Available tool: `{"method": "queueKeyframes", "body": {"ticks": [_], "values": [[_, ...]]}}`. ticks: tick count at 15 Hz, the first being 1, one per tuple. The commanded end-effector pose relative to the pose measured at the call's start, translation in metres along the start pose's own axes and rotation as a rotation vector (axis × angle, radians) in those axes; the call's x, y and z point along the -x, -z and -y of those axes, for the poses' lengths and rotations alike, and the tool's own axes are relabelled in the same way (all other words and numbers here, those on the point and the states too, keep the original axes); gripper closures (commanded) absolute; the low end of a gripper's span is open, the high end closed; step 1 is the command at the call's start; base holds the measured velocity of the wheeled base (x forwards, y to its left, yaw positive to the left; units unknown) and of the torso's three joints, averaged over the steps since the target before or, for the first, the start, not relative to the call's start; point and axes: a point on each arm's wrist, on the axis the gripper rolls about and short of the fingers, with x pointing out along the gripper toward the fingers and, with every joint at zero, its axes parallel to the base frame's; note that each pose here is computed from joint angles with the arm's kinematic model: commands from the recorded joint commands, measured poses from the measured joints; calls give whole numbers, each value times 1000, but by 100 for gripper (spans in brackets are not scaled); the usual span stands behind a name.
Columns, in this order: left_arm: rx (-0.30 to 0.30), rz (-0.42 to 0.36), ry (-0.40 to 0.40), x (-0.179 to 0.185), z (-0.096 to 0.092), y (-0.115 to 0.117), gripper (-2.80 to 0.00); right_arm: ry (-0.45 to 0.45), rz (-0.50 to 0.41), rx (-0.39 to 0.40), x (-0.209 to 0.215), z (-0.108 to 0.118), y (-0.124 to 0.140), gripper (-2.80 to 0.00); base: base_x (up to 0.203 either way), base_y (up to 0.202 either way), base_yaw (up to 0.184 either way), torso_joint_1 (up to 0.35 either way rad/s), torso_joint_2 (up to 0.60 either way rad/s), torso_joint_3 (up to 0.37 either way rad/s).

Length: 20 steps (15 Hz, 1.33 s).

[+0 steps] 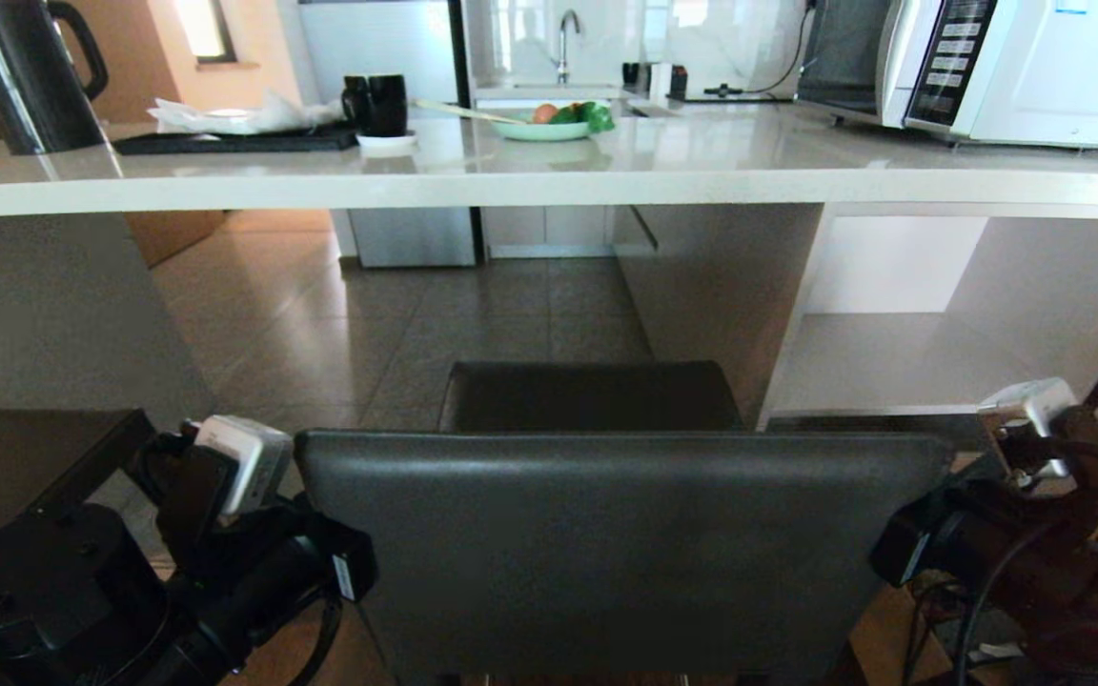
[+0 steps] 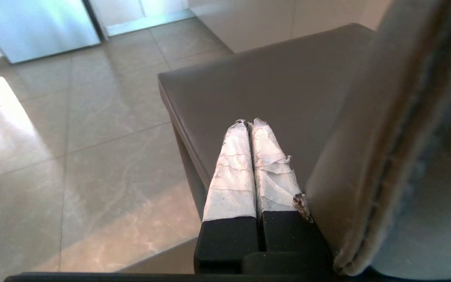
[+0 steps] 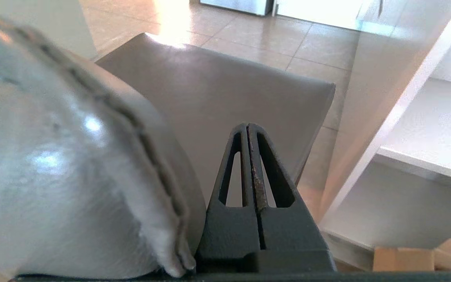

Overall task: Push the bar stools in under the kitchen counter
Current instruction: Push the gray chair back under the dining table

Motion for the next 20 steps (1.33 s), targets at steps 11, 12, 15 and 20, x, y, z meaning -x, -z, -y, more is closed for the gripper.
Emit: {"method": "queueKeyframes", "body": {"ticks": [11, 12, 15, 20], "values": [[-34, 18, -43, -39, -7, 2, 0, 57, -142, 0, 9, 13, 28, 0, 0, 0, 0, 0, 0, 0], [-35, 4, -46, -36, -9, 5, 0, 58, -129, 7, 6, 14, 25, 0, 0, 0, 0, 0, 0, 0], [-35, -61, -44, -23, -10, 17, 0, 68, -70, 13, -8, 16, 11, 0, 0, 0, 0, 0, 0, 0], [-39, -93, -36, -17, -9, 22, 0, 73, -52, 18, -40, 20, 6, 0, 0, 0, 0, 0, 0, 0]]}}
